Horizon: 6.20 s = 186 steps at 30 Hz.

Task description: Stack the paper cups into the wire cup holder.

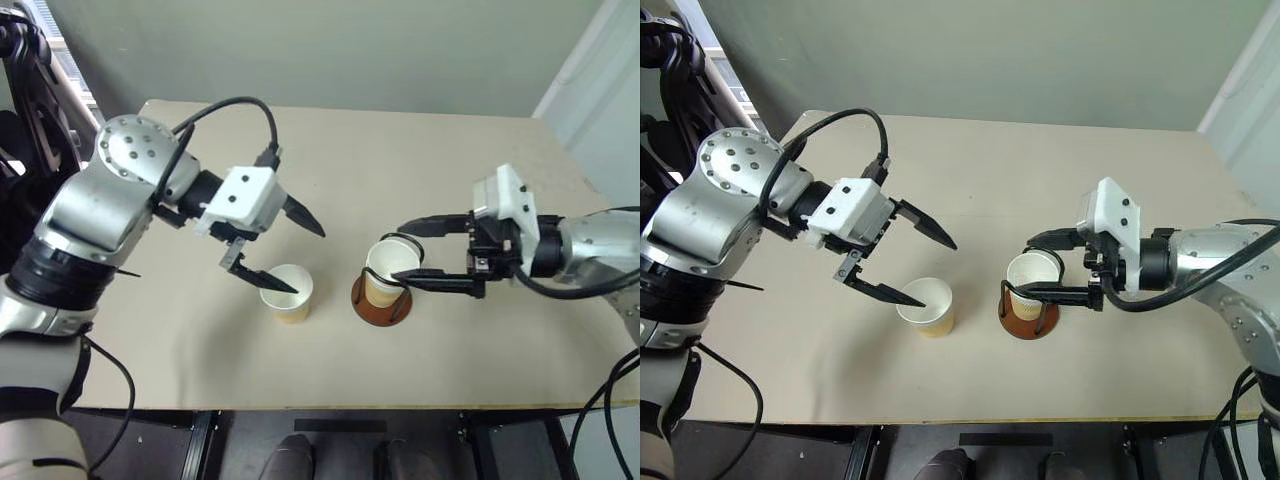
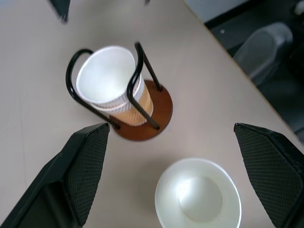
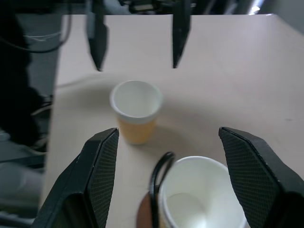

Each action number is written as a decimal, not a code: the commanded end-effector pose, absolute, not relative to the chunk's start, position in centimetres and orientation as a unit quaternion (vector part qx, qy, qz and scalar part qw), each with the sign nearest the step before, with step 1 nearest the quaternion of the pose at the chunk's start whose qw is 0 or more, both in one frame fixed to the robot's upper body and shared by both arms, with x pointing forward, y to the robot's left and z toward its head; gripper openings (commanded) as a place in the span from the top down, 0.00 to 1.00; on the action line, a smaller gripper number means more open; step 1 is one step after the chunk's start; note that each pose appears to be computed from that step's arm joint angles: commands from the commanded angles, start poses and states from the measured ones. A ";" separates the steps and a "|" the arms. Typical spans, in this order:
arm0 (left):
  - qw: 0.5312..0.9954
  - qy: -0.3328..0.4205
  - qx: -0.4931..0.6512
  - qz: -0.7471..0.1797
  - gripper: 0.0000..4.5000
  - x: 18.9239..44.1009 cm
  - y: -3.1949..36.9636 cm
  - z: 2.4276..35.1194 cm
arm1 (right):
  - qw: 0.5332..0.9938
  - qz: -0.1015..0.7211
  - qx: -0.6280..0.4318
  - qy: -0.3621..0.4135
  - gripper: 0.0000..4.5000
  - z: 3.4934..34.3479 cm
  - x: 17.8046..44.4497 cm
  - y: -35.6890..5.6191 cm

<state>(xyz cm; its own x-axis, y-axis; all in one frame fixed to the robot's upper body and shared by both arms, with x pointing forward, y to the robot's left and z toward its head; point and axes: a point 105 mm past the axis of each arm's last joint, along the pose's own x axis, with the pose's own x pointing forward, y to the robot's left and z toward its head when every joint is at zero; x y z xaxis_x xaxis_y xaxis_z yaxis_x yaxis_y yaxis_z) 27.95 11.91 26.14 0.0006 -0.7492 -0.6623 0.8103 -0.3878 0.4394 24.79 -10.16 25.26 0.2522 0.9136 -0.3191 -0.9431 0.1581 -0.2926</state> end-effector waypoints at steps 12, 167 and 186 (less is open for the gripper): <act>0.514 0.063 0.501 -0.693 0.00 26.3 13.1 25.0 | 0.728 0.618 -0.289 0.071 0.25 25.7 24.3 -10.9; 0.494 -0.139 0.451 -0.730 0.31 33.3 -1.2 31.6 | 0.806 0.508 -0.275 0.131 0.25 21.4 25.4 -14.6; 0.771 -0.123 0.310 -0.543 0.31 38.0 7.2 29.1 | 0.844 0.377 -0.358 0.135 0.25 20.4 31.0 -20.1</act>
<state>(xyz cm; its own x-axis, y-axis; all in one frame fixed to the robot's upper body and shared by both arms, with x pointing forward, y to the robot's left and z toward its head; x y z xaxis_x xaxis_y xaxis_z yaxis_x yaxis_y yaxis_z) 38.17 6.77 27.37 0.3348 -0.9171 -0.2164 0.7986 0.1543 0.5818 30.24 -19.88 19.51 0.6289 0.5600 -0.5393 -0.7774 0.4411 -0.4485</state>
